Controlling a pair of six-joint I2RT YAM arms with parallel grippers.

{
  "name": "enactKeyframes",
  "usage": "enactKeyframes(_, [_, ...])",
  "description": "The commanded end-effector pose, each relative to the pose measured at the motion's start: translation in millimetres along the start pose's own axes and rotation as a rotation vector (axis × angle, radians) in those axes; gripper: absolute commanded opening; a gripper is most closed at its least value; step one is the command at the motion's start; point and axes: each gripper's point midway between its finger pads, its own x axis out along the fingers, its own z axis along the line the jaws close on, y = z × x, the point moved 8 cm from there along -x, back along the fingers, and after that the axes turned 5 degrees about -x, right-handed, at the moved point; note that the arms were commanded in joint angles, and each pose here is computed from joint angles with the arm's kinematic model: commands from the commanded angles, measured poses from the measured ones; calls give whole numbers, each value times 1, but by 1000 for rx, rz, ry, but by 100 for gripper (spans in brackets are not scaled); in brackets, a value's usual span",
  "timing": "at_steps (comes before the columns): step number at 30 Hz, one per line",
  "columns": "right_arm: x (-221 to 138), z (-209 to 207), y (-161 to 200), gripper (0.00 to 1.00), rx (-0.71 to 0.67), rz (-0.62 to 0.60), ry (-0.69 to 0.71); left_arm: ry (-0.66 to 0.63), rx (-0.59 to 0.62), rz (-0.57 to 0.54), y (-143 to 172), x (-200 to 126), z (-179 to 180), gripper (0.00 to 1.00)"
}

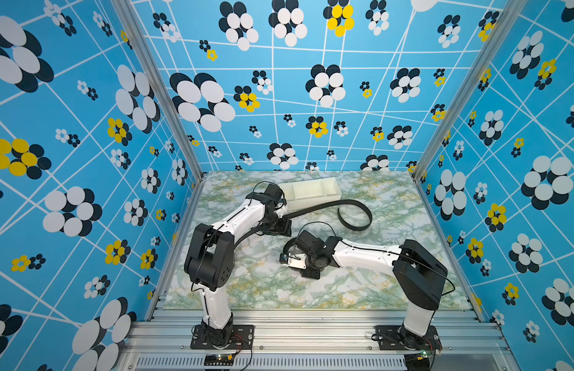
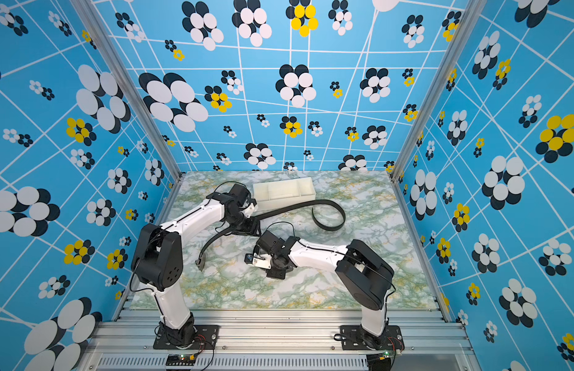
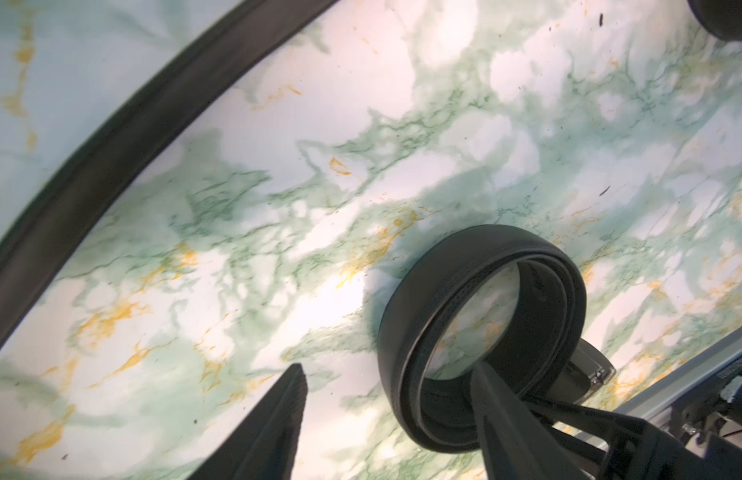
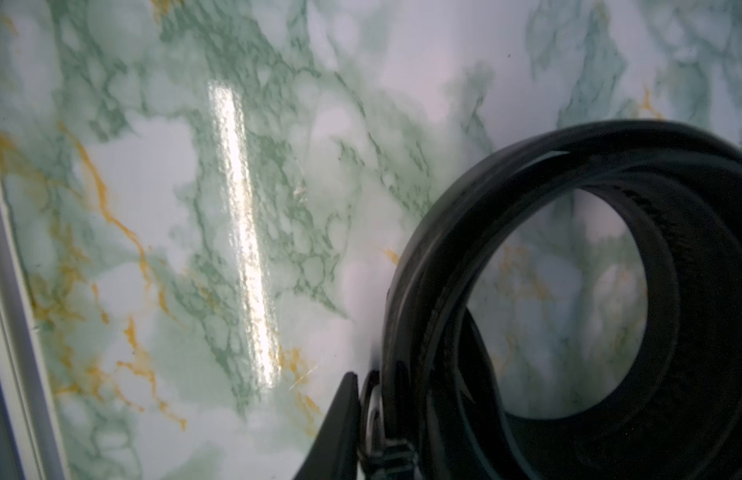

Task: Place the belts into the storage roll
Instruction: Roll the belt at the center of the board.

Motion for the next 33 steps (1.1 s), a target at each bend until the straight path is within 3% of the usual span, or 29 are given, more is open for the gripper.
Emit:
enactKeyframes(1, [3, 10, 11, 0, -6, 24, -57, 41, -41, 81, 17, 11, -6, 67])
enactKeyframes(11, [3, 10, 10, 0, -13, 24, -80, -119, 81, 172, 20, 52, -21, 65])
enactKeyframes(14, [3, 10, 9, 0, -14, 25, -83, -201, 133, 204, 25, 62, -23, 55])
enactKeyframes(16, [3, 10, 9, 0, -14, 24, -86, -235, 141, 211, 30, 66, -23, 32])
enactKeyframes(18, [4, 9, 8, 0, -10, 22, -85, -254, 143, 210, 32, 69, -23, 17])
enactKeyframes(21, [4, 9, 8, 0, -5, 23, -86, -281, 151, 220, 32, 74, -23, 5])
enactKeyframes(24, [3, 9, 9, 0, 2, 22, -86, -300, 166, 223, 33, 76, -24, 0])
enactKeyframes(33, [-27, 5, 5, 35, -1, -19, -8, -318, 169, 219, 33, 78, -24, 0])
